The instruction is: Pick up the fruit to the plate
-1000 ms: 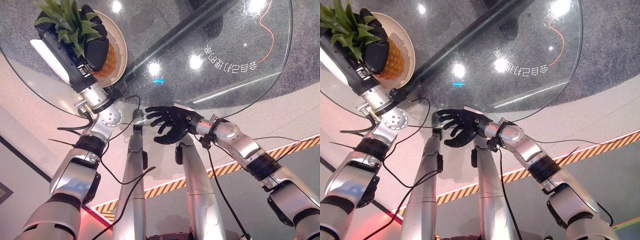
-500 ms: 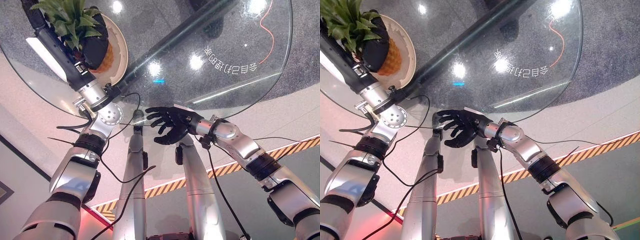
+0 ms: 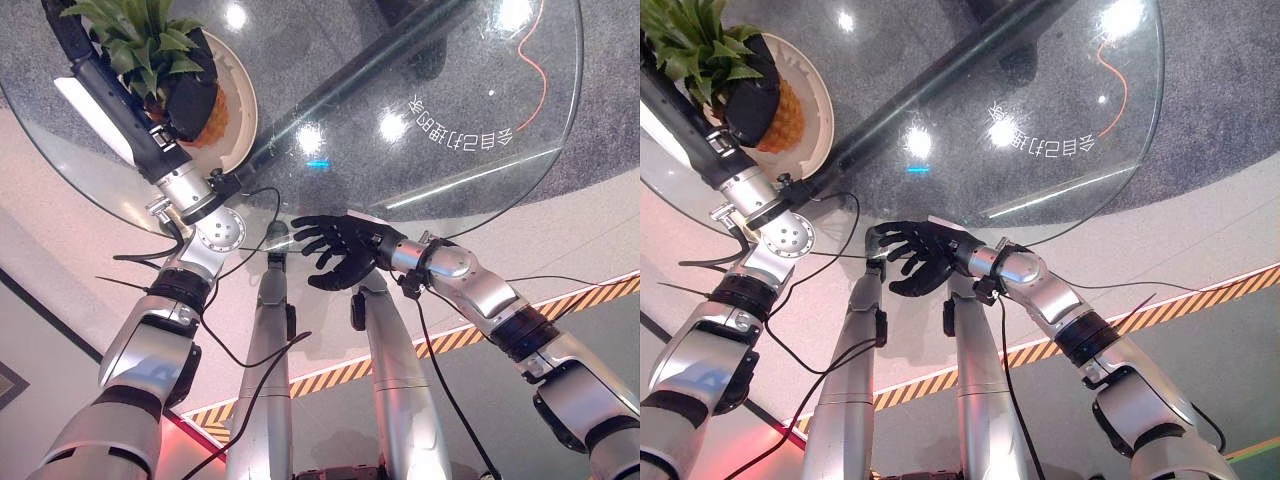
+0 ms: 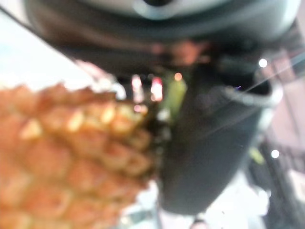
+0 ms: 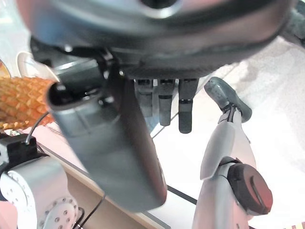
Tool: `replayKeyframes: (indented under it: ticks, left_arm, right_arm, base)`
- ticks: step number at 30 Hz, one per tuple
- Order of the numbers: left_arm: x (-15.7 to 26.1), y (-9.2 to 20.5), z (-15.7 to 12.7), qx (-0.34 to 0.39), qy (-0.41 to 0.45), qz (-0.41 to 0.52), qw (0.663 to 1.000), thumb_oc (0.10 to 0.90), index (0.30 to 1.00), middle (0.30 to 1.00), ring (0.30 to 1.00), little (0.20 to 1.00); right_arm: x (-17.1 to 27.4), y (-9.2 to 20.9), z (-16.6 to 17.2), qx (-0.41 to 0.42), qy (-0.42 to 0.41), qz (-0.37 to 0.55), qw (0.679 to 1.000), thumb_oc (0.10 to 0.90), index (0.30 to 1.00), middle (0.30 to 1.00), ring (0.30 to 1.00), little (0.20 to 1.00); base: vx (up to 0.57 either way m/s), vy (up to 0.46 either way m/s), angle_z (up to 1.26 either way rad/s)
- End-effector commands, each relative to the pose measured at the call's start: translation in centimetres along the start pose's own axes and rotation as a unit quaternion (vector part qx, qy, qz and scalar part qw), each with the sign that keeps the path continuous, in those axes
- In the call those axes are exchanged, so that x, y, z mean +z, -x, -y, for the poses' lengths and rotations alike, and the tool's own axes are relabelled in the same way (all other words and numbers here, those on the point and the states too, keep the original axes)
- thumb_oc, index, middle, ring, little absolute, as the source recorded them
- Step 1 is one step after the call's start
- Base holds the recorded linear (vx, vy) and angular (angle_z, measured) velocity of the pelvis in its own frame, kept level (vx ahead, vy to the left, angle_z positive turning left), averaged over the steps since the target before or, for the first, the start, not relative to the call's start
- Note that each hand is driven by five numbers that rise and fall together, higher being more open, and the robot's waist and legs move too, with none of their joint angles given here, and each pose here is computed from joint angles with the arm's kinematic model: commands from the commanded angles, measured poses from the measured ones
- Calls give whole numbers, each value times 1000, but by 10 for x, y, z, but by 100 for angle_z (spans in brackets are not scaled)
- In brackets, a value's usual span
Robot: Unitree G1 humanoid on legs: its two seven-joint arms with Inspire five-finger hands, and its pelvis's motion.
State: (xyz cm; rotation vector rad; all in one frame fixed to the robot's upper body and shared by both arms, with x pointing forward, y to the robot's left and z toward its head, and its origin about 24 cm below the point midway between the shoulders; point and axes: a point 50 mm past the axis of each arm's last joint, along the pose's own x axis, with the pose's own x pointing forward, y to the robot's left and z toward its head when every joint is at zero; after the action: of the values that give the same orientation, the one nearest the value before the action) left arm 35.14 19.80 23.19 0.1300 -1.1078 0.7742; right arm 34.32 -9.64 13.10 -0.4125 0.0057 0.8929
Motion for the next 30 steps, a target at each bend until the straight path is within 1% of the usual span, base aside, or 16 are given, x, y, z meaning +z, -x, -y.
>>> replayKeyframes:
  ticks: [1,6,11,18,23,30]
  left_arm:
    - [4,-6,-5,18,26,11,999,800,900,900,900,900]
    - [-2,1,-10,3,20,-11,1000,800,900,900,900,900]
    - [-8,11,-17,5,18,-32,999,800,900,900,900,900]
    - [-14,16,-27,10,21,-58,998,800,900,900,900,900]
    - [-15,20,-36,21,19,-56,998,800,900,900,900,900]
    - [-19,23,-41,6,14,-73,997,800,900,900,900,900]
  right_arm:
    - [-6,-4,-24,30,-26,22,999,800,900,900,900,900]
    - [-7,-2,-26,32,-28,22,999,800,900,900,900,900]
    - [-11,-1,-30,37,-30,24,999,800,900,900,900,900]
    - [-13,1,-34,36,-34,23,999,800,900,900,900,900]
    - [-16,5,-35,31,-36,22,999,800,900,900,900,900]
    - [-16,8,-36,30,-38,24,999,800,900,900,900,900]
  base:
    - [-12,-36,0]
    - [-6,-19,0]
    - [-11,-38,0]
    - [-2,-20,0]
    - [0,0,0]
    - [0,0,0]
